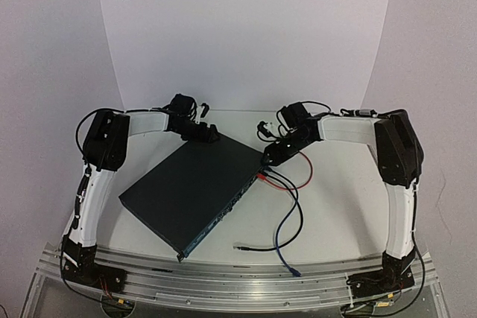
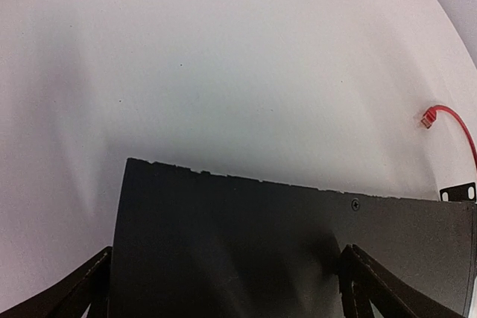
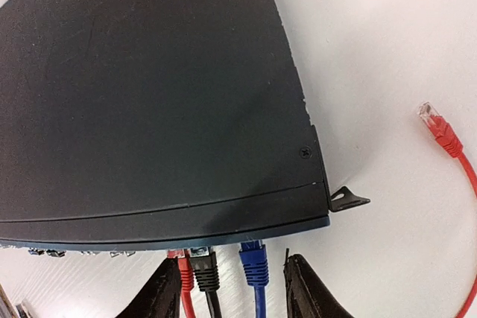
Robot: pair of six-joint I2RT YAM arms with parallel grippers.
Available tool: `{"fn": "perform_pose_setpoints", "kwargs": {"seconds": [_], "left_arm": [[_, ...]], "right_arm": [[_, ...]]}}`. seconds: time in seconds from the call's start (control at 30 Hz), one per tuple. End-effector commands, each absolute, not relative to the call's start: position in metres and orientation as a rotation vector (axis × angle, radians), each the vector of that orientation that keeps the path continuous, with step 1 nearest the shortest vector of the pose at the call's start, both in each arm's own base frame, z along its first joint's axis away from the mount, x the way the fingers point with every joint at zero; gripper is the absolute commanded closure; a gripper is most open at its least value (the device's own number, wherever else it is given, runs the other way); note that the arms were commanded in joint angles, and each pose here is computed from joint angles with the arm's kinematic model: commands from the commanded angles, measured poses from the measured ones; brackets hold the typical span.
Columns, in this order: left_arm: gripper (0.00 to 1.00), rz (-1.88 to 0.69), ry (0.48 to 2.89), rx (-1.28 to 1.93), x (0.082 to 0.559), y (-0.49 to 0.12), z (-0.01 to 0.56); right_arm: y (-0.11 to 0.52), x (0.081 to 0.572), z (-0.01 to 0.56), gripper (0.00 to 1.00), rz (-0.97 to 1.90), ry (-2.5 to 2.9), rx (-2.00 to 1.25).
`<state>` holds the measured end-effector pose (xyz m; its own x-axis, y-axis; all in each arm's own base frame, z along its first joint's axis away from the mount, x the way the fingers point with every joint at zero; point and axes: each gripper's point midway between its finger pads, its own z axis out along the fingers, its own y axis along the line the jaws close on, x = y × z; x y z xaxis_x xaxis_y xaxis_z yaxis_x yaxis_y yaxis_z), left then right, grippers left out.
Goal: Insert the plug into the switch port
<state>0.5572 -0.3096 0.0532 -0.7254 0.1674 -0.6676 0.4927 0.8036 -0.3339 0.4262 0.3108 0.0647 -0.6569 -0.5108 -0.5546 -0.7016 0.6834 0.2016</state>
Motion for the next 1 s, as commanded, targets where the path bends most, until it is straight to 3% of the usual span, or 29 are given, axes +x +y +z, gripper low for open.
{"fn": "perform_pose_setpoints", "kwargs": {"seconds": [0.0, 0.1, 0.2, 0.27, 0.53, 0.8, 0.97], "left_arm": [[0.00, -0.666, 2.271, 0.437, 0.554, -0.317, 0.114], [0.00, -0.661, 2.249, 0.410, 0.554, -0.314, 0.133], [0.00, -0.639, 2.221, 0.355, 0.548, -0.304, 0.163], [0.00, -0.620, 2.193, 0.310, 0.539, -0.294, 0.187], [0.00, -0.441, 2.114, 0.004, 0.472, -0.213, 0.256], [0.00, -0.115, 2.157, -0.445, 0.410, -0.115, 0.219], [0.00, -0.057, 2.196, -0.549, 0.396, -0.101, 0.203]], "right_arm": [[0.304, 0.426, 0.094, 0.55, 0.496, 2.367, -0.952], [0.296, 0.420, 0.100, 0.46, 0.464, 2.369, -0.945], [0.280, 0.417, 0.113, 0.21, 0.391, 2.371, -0.883], [0.266, 0.417, 0.123, 0.15, 0.328, 2.378, -0.804], [0.172, 0.427, 0.159, 0.12, 0.177, 2.419, -0.214], [0.048, 0.405, 0.168, 0.10, -0.011, 2.354, 0.400], [0.017, 0.386, 0.175, 0.09, -0.166, 2.302, 0.441]]}}
